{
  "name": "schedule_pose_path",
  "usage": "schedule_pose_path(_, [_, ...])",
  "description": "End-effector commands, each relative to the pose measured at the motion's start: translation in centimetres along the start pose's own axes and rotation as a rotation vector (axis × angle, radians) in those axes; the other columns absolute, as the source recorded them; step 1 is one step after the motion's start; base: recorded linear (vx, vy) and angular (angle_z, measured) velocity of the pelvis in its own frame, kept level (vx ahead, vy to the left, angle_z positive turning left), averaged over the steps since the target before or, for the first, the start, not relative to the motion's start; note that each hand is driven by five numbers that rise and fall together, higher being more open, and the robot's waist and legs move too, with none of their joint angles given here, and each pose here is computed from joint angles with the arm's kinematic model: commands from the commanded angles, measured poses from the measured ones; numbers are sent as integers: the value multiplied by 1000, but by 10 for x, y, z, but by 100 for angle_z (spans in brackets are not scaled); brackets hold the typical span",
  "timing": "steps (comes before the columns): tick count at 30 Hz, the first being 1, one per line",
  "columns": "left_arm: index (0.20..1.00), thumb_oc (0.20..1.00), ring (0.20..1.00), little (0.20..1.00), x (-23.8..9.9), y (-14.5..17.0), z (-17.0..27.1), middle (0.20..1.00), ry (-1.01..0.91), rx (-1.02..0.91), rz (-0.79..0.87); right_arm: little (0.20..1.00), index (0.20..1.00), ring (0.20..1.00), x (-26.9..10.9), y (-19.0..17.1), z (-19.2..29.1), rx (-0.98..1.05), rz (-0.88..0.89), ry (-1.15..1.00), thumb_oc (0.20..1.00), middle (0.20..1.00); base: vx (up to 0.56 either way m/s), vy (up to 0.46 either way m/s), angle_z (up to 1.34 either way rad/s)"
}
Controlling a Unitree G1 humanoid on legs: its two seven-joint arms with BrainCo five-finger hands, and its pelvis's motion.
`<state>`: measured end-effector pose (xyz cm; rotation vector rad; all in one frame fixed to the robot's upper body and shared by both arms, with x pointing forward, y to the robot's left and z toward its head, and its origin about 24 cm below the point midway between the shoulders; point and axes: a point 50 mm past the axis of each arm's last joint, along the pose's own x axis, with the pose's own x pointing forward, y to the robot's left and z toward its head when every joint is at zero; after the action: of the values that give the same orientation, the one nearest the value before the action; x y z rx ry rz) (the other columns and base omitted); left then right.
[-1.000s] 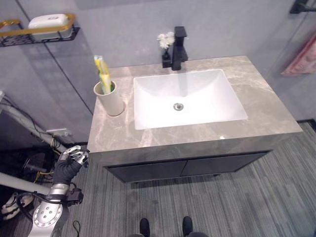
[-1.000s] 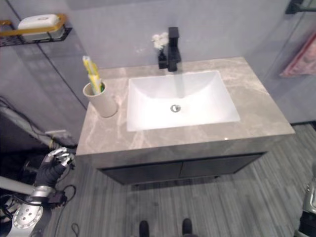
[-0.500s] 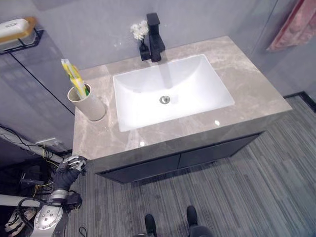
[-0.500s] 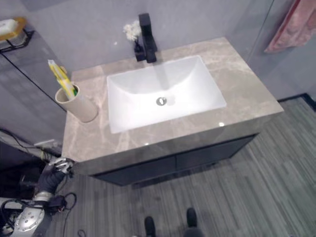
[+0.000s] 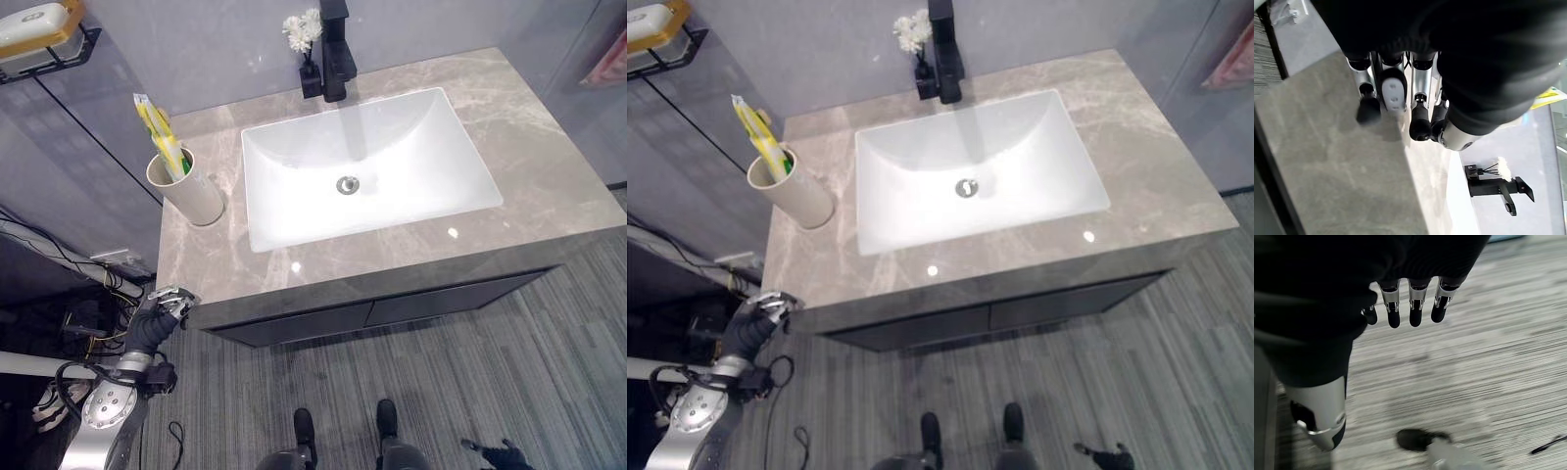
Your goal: Put brush and paste in cup on sink, flatten towel.
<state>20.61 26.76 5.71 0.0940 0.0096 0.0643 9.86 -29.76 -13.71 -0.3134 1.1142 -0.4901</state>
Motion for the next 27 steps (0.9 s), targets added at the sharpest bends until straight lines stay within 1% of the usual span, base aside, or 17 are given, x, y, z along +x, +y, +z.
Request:
schedule_pose_path(1, [200,200,200,200,22,10,36,200,-192,28,68,1000,1000,1000,-2,12,1,-50,54,-6,1000,1000,37,-25,-1])
schedule_pose_path(7, [200,200,200,200,32,5,48,200,-244,11,65,1000,1000,1000,-3,18,-1,-131,81,-2,1000,1000,18,-5,-1])
schedule_pose_path(8, [200,200,200,200,33,7,51,200,-262,6,77,1000,1000,1000,-3,18,6,-124,79,-52,1000,1000,0,0,0])
schedule_pose_path(10, [200,200,200,200,34,8,54,200,-272,5,84,1000,1000,1000,-3,17,5,-129,73,-51,1000,1000,-4,3,-2])
schedule_pose_path(13, [200,200,200,200,38,8,61,200,-301,-11,95,1000,1000,1000,-4,13,-4,-83,49,-21,1000,1000,-3,0,-1])
schedule_pose_path(17, [200,200,200,200,45,8,76,200,-359,-22,101,1000,1000,1000,-3,13,-2,-68,45,-16,1000,1000,-6,-2,-3])
schedule_pose_path(20, [200,200,200,200,41,12,88,200,-405,-34,92,1000,1000,1000,-3,12,-2,-53,39,-14,1000,1000,-3,-12,-5])
schedule_pose_path(27, [200,200,200,200,28,20,96,200,-419,-40,63,1000,1000,1000,-3,11,-8,-45,37,16,1000,1000,16,-12,-6])
